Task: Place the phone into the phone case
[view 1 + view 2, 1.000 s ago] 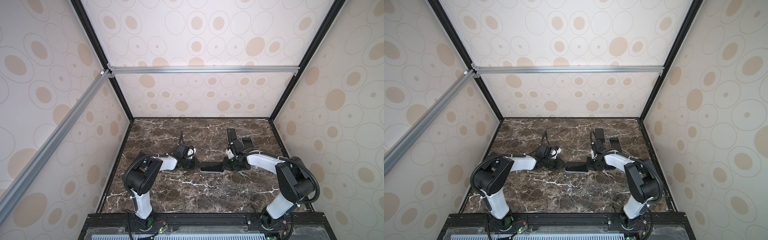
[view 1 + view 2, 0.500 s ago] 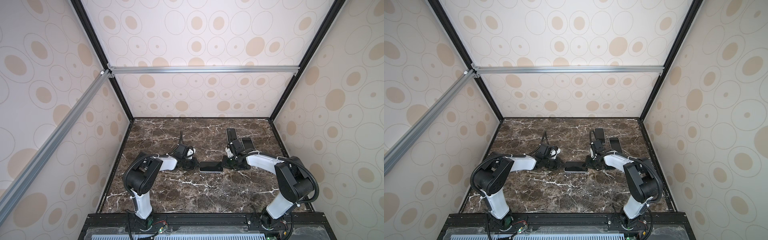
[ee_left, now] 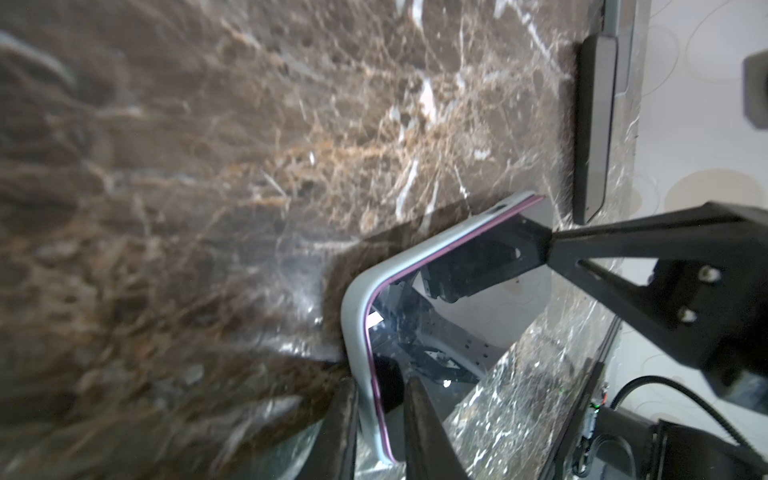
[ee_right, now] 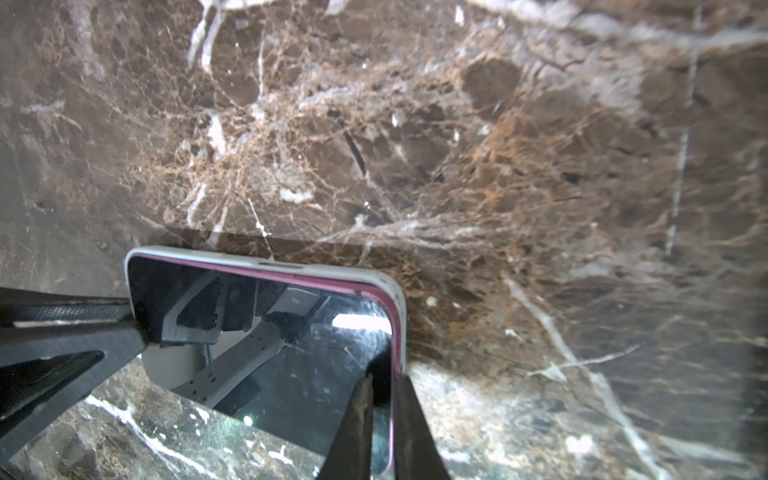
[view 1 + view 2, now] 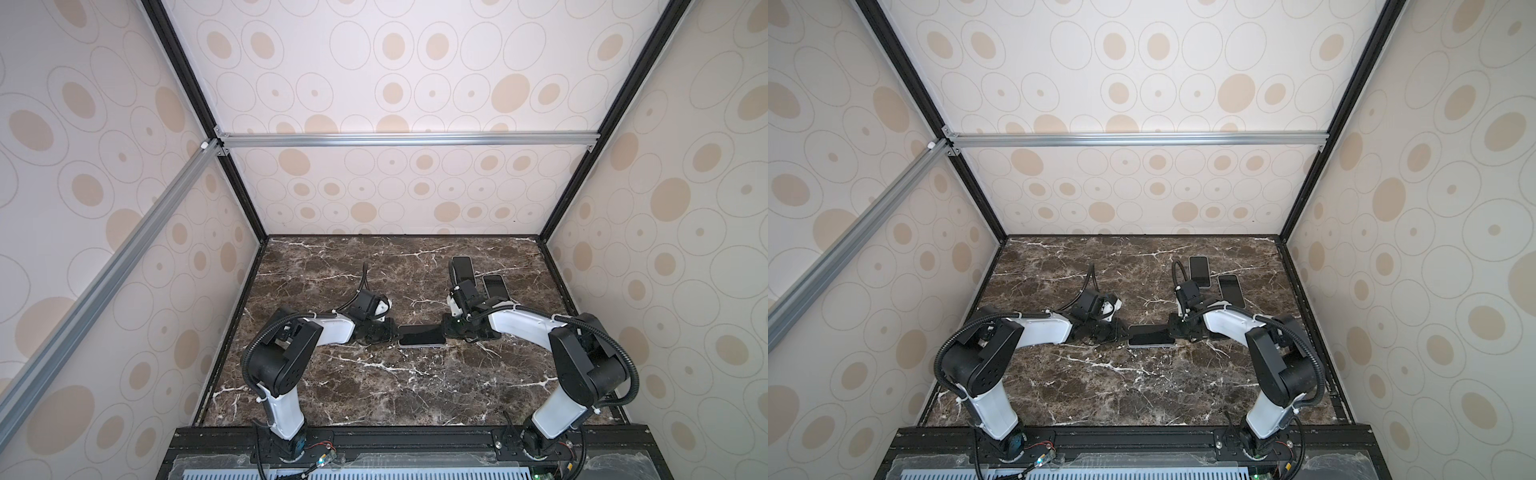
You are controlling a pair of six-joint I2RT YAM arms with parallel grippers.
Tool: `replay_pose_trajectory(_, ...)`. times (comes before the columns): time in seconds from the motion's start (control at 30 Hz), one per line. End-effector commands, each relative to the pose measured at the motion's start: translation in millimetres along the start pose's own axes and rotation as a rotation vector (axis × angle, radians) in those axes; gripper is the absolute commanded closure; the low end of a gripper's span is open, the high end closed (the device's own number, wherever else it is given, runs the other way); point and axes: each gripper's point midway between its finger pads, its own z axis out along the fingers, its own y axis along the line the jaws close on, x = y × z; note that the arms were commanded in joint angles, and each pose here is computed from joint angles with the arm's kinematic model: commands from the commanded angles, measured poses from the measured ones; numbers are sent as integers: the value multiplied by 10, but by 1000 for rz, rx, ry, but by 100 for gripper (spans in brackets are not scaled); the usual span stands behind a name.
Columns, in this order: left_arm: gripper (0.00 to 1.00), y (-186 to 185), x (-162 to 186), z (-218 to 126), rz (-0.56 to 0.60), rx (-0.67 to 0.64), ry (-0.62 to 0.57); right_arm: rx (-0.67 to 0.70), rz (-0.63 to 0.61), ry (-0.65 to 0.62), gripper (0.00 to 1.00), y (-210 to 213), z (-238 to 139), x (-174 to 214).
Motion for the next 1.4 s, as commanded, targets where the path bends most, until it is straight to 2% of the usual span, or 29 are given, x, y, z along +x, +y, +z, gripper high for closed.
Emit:
replay_pose_trajectory(0.0, 79, 36, 102, -43, 71, -51, 21, 43, -15, 134, 86, -82, 121, 330)
replay_pose_trajectory(0.37, 80, 308, 215, -15, 186, -277, 9, 35, -17, 125, 86, -65, 89, 317)
replay_pose_trajectory(0.63, 82, 399, 192, -74, 225, -359, 3, 5, -17, 106, 83, 4, 11, 285)
replay_pose_trajectory(0.77, 83, 361, 171, -67, 228, -346, 1, 10, -31, 84, 78, 28, -101, 240)
replay_pose_trajectory(0.97, 82, 276, 176, -24, 214, -292, 4, 41, -56, 71, 78, -6, -226, 225)
replay_pose_trajectory(1.37, 82, 186, 215, 27, 195, -229, 16, 38, -44, 131, 84, -57, -11, 336)
